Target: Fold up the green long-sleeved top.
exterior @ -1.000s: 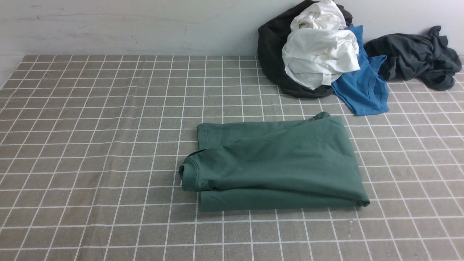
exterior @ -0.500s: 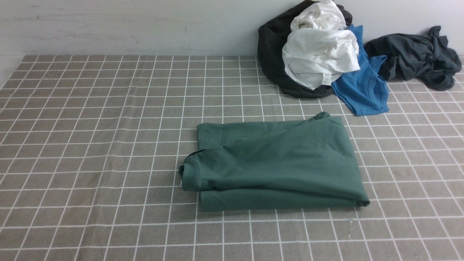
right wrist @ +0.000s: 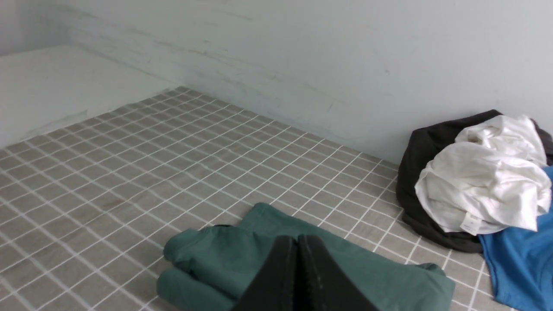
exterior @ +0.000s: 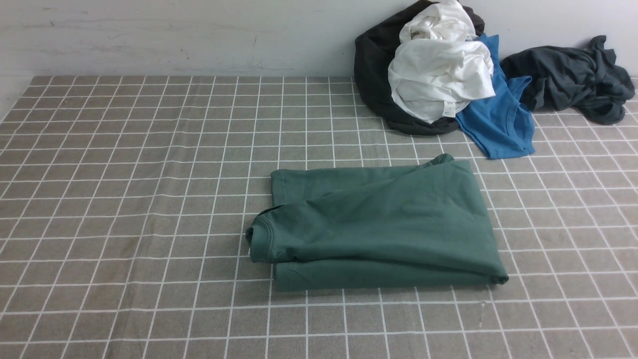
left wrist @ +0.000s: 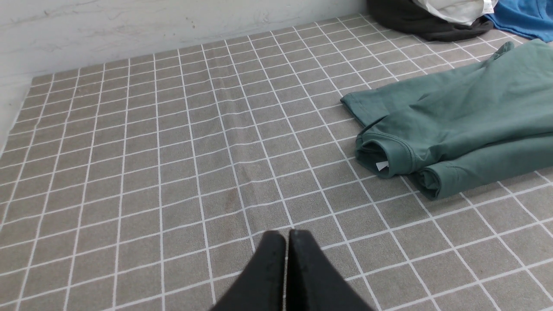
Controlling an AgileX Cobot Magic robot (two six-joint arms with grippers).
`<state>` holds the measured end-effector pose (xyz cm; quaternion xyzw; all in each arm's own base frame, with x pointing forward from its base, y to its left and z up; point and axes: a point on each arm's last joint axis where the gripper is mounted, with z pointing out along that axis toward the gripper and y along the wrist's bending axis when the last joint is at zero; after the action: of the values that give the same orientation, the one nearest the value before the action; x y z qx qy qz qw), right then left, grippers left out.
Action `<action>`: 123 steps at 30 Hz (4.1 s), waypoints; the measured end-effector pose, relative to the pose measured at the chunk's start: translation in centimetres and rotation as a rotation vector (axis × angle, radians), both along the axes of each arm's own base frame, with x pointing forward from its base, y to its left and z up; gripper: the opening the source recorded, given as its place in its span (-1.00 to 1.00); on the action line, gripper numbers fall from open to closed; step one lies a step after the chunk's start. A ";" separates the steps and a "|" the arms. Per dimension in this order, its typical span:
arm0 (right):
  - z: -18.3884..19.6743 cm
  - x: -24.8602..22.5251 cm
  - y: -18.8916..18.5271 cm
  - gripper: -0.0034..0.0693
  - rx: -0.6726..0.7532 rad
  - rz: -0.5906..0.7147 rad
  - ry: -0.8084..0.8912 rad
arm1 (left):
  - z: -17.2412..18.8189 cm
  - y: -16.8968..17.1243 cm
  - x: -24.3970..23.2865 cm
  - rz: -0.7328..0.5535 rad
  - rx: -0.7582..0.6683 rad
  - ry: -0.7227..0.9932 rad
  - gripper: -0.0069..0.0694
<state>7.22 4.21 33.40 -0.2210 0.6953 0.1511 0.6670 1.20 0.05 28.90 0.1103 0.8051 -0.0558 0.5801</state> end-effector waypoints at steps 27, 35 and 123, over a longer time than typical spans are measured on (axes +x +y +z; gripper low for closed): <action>-15.2 -1.7 -4.6 -0.94 0.122 -0.621 0.153 | 0.0 0.0 0.0 0.000 0.001 0.004 -0.84; -15.2 -1.7 -4.4 -0.94 0.140 -0.576 0.162 | 0.0 0.0 0.0 0.000 0.001 0.005 -0.84; -15.2 -1.7 -4.4 -0.94 0.137 -0.576 0.164 | -11.6 0.2 4.1 0.291 -0.042 -0.037 -0.84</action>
<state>5.51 -0.15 18.17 0.0437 0.7689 0.0197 0.6376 5.30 0.25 17.26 -0.0188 0.8005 0.0141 0.5989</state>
